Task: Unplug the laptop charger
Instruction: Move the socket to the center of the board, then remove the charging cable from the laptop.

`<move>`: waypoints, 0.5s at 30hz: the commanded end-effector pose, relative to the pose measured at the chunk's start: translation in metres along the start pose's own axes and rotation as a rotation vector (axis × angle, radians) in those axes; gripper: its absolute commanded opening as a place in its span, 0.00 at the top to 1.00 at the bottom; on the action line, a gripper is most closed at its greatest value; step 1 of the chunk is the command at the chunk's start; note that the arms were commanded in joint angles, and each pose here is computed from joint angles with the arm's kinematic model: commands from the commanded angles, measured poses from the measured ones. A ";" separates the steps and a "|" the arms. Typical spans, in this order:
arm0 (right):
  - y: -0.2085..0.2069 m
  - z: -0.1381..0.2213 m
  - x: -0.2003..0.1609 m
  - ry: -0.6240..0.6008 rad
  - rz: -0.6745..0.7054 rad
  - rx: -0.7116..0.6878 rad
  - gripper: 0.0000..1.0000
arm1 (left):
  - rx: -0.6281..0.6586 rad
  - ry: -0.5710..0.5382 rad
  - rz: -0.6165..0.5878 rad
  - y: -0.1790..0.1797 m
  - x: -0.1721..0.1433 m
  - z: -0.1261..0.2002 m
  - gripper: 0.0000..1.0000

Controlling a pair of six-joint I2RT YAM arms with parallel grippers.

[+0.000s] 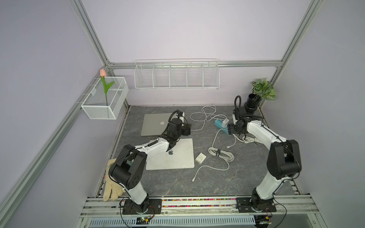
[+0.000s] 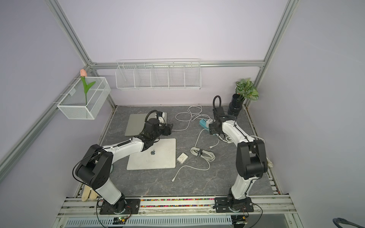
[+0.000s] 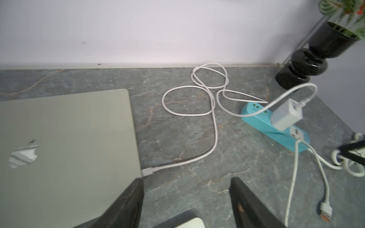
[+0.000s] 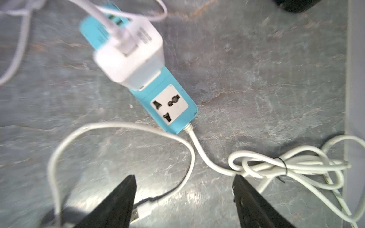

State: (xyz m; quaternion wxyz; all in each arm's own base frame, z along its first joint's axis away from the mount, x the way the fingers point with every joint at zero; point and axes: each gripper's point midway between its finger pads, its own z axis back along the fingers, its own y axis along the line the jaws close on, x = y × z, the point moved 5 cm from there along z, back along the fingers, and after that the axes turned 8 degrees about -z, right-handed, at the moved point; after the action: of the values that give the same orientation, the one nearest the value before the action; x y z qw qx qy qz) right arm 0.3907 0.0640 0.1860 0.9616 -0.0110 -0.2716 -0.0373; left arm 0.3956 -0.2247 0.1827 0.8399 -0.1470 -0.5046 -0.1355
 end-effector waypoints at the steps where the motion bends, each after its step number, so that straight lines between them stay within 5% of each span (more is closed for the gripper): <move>1: 0.033 0.040 0.003 -0.068 0.055 0.193 0.22 | 0.131 0.050 0.087 0.031 0.024 -0.003 0.27; 5: 0.105 0.063 0.012 -0.192 0.356 0.431 0.24 | 0.213 0.177 0.125 0.060 0.022 -0.019 0.26; 9: 0.161 0.047 0.020 -0.149 0.592 0.679 0.25 | 0.263 0.252 0.247 0.106 0.014 -0.027 0.22; 15: 0.218 -0.018 0.028 -0.017 0.891 0.639 0.27 | 0.365 0.382 0.243 0.154 0.008 -0.036 0.14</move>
State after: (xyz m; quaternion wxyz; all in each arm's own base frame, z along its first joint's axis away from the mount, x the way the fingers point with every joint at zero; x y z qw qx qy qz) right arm 0.4523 0.2635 0.2109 0.8618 0.1817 -0.3041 0.3630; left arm 0.4927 -0.1039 0.1634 0.9231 -0.0457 -0.3805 0.0324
